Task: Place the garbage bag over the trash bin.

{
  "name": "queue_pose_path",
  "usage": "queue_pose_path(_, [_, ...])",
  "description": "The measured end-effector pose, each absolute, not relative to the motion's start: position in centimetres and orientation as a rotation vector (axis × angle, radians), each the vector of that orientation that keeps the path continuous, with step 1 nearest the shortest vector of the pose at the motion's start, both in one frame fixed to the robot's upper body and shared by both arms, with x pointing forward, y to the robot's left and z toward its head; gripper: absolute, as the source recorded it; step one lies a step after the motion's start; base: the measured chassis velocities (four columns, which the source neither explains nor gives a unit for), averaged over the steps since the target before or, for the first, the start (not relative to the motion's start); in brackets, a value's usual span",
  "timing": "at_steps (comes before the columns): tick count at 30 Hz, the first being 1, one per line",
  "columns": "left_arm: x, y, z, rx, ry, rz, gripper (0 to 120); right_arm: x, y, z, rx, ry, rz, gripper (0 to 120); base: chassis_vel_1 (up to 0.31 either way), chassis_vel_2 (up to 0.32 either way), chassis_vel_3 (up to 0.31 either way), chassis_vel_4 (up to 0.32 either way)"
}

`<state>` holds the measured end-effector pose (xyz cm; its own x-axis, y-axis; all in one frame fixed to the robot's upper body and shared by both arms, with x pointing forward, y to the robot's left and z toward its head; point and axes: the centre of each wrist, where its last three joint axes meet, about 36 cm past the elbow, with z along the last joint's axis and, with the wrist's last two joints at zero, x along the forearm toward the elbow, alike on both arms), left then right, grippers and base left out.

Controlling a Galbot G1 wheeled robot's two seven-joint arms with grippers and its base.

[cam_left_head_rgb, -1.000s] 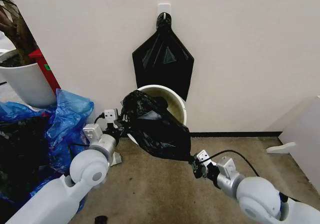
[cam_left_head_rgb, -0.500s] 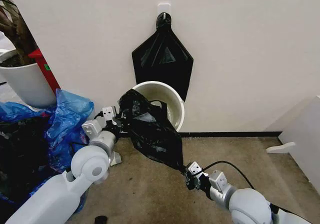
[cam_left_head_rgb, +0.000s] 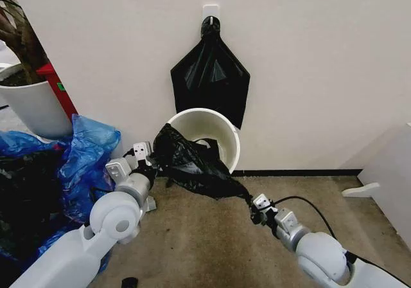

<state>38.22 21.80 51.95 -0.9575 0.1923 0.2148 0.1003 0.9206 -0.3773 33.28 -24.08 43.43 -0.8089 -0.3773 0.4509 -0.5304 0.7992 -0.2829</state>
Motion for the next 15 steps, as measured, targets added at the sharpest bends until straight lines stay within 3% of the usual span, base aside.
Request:
queue_pose_path(5, [38.2,21.8,51.9,-0.217,-2.836,0.528,1,32.7,-24.1,44.2,0.681,-2.609,0.535,0,0.000,0.000,0.000,0.000])
queue_pose_path(15, [39.1,22.2,51.6,-0.160,-2.860,0.498,1,29.0,-23.4,47.0,0.775,-2.623,0.484,34,0.000,0.000,0.000,0.000])
